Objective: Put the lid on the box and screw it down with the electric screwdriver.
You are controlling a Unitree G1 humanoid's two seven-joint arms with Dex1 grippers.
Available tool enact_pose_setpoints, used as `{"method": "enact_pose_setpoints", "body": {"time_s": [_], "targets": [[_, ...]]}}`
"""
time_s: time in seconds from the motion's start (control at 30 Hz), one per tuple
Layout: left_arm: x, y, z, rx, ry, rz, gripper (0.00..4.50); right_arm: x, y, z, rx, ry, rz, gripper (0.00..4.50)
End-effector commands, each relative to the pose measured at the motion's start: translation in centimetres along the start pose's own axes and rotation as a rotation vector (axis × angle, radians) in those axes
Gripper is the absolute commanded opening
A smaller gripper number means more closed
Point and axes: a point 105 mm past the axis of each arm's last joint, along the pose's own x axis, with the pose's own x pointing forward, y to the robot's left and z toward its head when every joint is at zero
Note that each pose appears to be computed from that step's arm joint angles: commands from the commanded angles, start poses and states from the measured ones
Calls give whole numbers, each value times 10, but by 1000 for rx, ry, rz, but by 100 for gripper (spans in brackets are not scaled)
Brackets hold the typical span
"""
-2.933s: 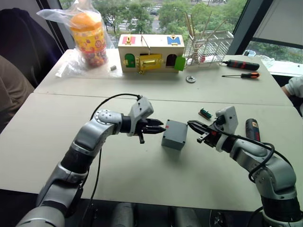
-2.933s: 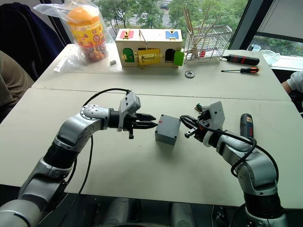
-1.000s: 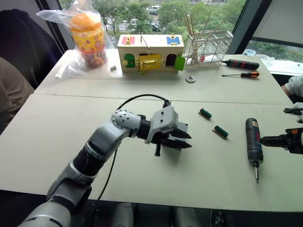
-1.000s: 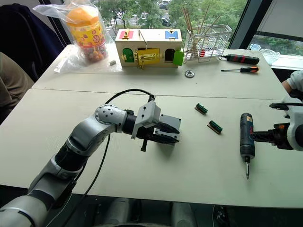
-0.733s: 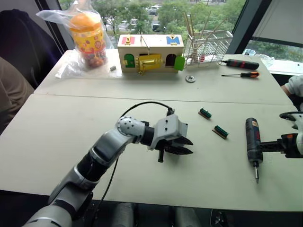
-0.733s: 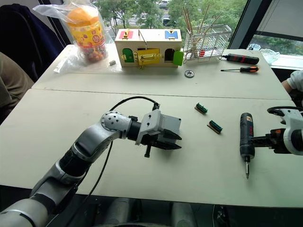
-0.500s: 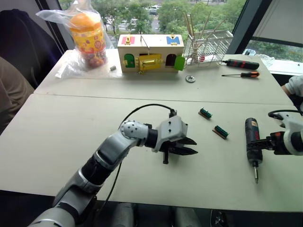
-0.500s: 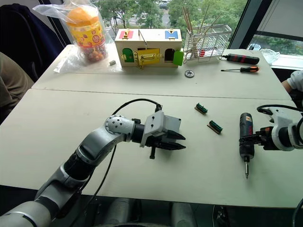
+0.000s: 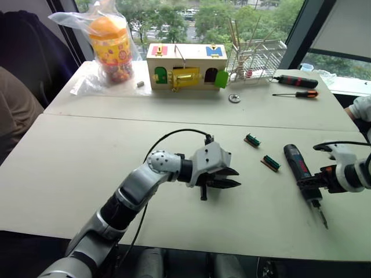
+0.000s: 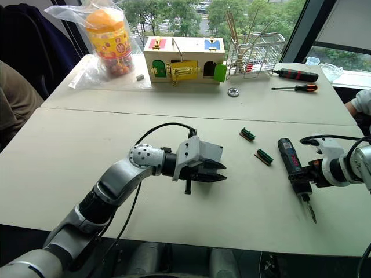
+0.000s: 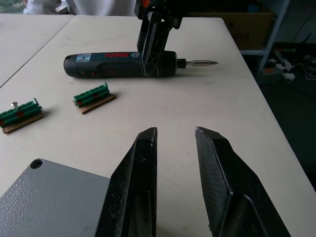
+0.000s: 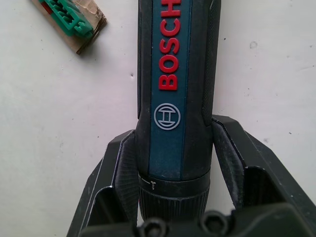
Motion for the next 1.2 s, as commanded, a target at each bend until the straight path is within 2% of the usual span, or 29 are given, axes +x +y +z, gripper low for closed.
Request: {"method": "enact_pose_setpoints", "body": {"time_s": [0.03,0.1,0.13,0.23,0.27,0.47,0.57,0.73,0.83,0.9,0.97,1.07,1.1,1.17,1.2], "targets": [[-2,4,9,24,-28,11,120,12,-2,-18,1,73,-3,184],[0,5,9,24,-30,12,120,10,-5,-20,-18,75,-11,287],[0,6,9,24,-32,11,120,9,-6,-20,-23,75,-15,310],[3,6,11,24,-41,8,120,6,-9,-19,-44,73,-25,427],[3,7,11,24,-43,8,120,5,-9,-17,-45,70,-25,443],[5,11,12,20,-57,24,120,10,-12,-12,-57,91,-15,443],[4,13,12,15,-59,37,120,14,-13,-12,-87,118,-11,373],[-3,18,8,5,-49,72,120,17,-14,-9,-100,130,-11,186],[-9,24,7,-1,-47,94,120,17,-14,-8,-89,114,-12,182],[-16,32,8,-11,-49,122,120,9,-20,4,-60,39,-58,182],[-26,41,10,-27,-56,151,120,-9,-29,27,-19,-93,-120,182],[-39,50,10,-54,-69,178,120,-35,-28,56,83,-274,-126,182],[-43,55,11,-70,-77,184,120,-52,-20,74,123,-412,-80,182],[-50,60,11,-89,-87,190,120,-72,-10,92,171,-569,-25,182],[-53,63,11,-96,-89,187,120,-86,1,106,170,-710,17,182]]}}
